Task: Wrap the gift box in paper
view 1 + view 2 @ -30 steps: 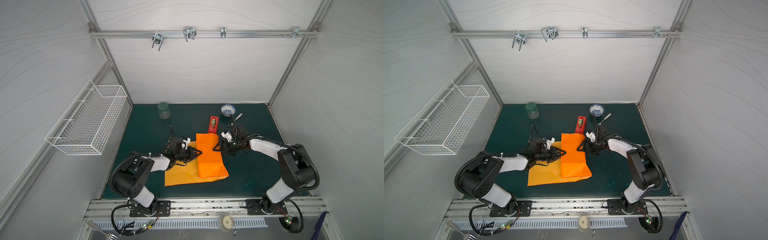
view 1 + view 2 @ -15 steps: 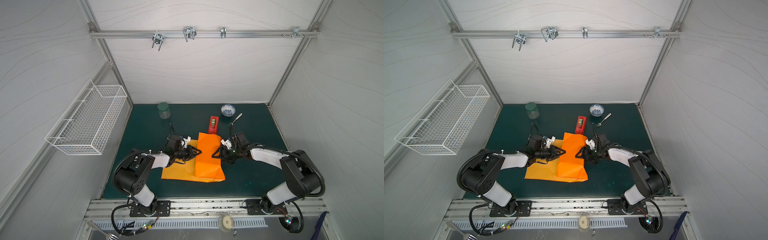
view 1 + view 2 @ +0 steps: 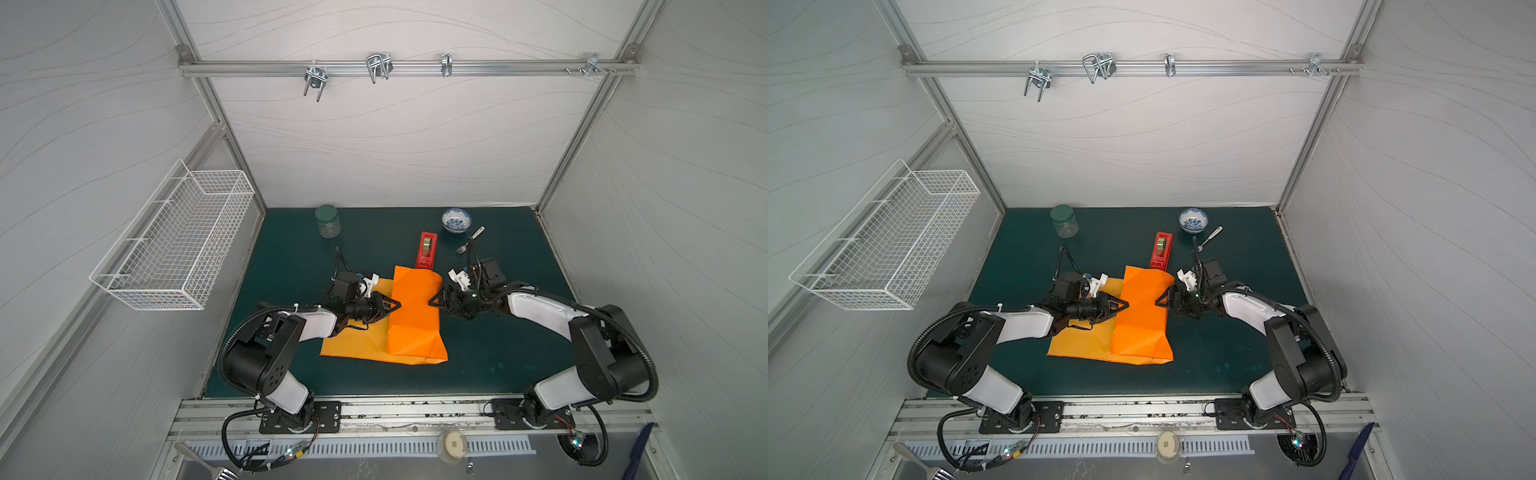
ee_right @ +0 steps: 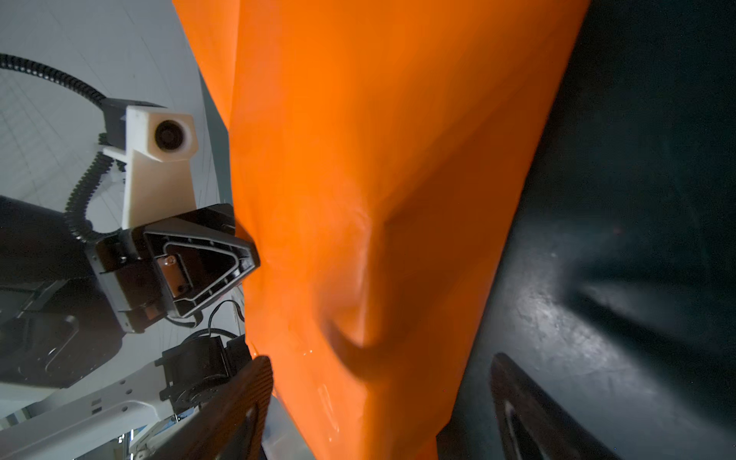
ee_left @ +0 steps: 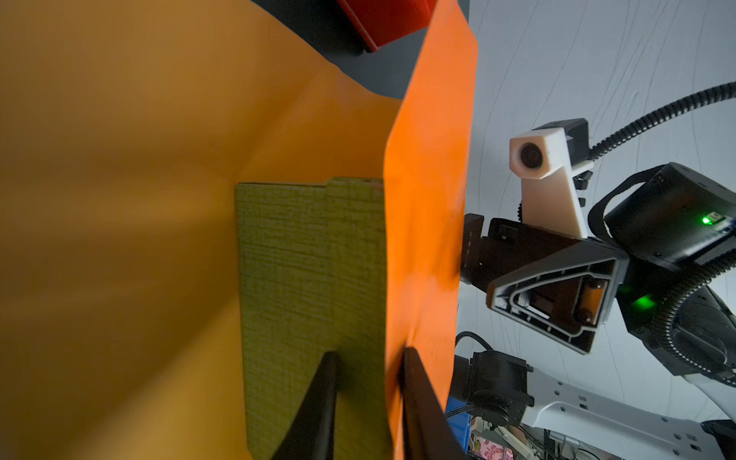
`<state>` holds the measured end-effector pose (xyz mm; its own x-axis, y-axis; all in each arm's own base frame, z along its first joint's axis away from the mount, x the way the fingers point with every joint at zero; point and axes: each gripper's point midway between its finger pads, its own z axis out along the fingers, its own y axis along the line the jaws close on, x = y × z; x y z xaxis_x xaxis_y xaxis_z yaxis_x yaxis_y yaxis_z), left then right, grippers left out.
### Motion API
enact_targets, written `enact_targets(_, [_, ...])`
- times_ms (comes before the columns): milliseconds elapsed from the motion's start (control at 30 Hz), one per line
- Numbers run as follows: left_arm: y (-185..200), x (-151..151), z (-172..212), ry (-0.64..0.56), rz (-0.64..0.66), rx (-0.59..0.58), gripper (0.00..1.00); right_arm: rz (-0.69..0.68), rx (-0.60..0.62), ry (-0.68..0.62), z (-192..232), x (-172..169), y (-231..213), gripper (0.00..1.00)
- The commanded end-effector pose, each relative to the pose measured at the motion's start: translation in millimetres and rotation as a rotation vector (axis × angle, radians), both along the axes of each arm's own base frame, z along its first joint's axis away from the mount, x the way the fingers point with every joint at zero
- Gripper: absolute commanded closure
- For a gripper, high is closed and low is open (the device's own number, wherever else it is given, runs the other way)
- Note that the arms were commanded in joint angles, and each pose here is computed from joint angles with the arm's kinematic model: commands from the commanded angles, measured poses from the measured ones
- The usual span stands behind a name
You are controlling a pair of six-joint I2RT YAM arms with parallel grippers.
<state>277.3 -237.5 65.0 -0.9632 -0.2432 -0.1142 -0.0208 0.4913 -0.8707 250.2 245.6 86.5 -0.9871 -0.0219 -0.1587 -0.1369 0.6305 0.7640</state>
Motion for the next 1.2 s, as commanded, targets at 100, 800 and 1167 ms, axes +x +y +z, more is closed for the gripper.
enact_targets(100, [30.9, -38.8, -67.3, 0.263, 0.071, 0.184, 0.93, 0.065, -0.152, -0.135, 3.2, -32.4, -16.1, 0.14])
enact_targets(800, [29.1, -33.7, -69.6, 0.263, 0.069, 0.189, 0.94, 0.276, -0.098, -0.155, -12.9, -135.7, 10.3, 0.08])
enact_targets(1167, [30.1, -35.0, -71.8, 0.266, 0.07, 0.194, 0.94, 0.323, -0.006, -0.151, 6.1, -148.6, 28.4, 0.09])
